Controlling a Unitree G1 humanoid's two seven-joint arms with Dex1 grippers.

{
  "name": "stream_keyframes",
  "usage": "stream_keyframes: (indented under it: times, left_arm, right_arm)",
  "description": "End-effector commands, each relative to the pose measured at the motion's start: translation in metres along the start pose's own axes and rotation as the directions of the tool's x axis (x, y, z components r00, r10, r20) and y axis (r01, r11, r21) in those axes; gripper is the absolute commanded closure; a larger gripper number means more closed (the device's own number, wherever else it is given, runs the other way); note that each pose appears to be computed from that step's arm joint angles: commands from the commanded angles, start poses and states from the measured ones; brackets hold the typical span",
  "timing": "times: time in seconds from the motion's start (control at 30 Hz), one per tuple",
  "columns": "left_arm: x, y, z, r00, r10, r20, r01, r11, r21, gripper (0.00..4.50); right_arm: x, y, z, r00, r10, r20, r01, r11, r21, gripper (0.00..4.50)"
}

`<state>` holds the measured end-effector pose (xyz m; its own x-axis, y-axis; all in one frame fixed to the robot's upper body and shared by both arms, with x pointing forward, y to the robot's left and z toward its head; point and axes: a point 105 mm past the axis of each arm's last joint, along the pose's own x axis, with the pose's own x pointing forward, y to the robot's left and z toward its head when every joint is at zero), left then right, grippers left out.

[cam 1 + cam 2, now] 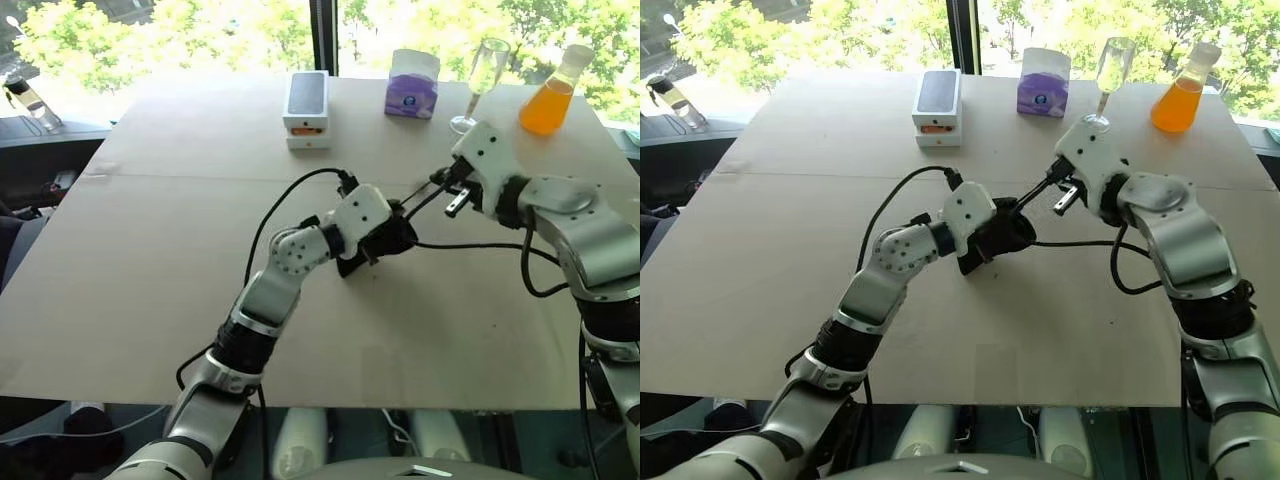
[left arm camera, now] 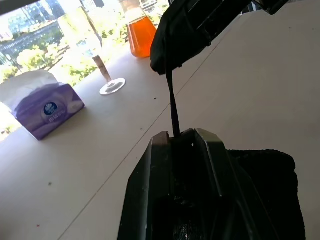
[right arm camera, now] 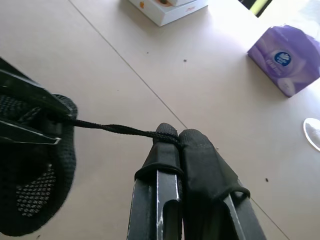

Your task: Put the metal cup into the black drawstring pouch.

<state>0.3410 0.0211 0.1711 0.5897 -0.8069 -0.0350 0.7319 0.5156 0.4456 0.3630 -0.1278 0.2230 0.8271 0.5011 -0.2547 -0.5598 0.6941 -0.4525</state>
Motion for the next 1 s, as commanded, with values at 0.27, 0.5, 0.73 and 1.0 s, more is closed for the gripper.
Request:
stream_keyframes:
  times: [0.27,0.5,0.73,1.0]
  left_arm:
    - [-0.016,-0.004,-0.002,0.991,-0.120,-0.068,0.110,0.985,-0.135,4.41]
    - [-0.022,-0.012,-0.014,0.976,-0.171,-0.136,0.157,0.982,-0.104,4.41]
    - [-0.024,-0.016,-0.024,0.964,-0.194,-0.180,0.180,0.979,-0.093,4.41]
    - [-0.018,-0.021,-0.029,0.950,-0.254,-0.184,0.230,0.963,-0.140,4.41]
  right_arm:
    - [-0.034,-0.104,-0.018,0.906,-0.424,0.010,0.421,0.901,0.107,4.50]
    - [-0.045,-0.119,-0.075,0.866,-0.486,-0.118,0.499,0.853,0.151,4.50]
    - [-0.046,-0.096,-0.118,0.881,-0.421,-0.214,0.455,0.879,0.143,4.50]
    - [-0.027,-0.042,-0.125,0.966,-0.206,-0.154,0.228,0.964,0.140,4.50]
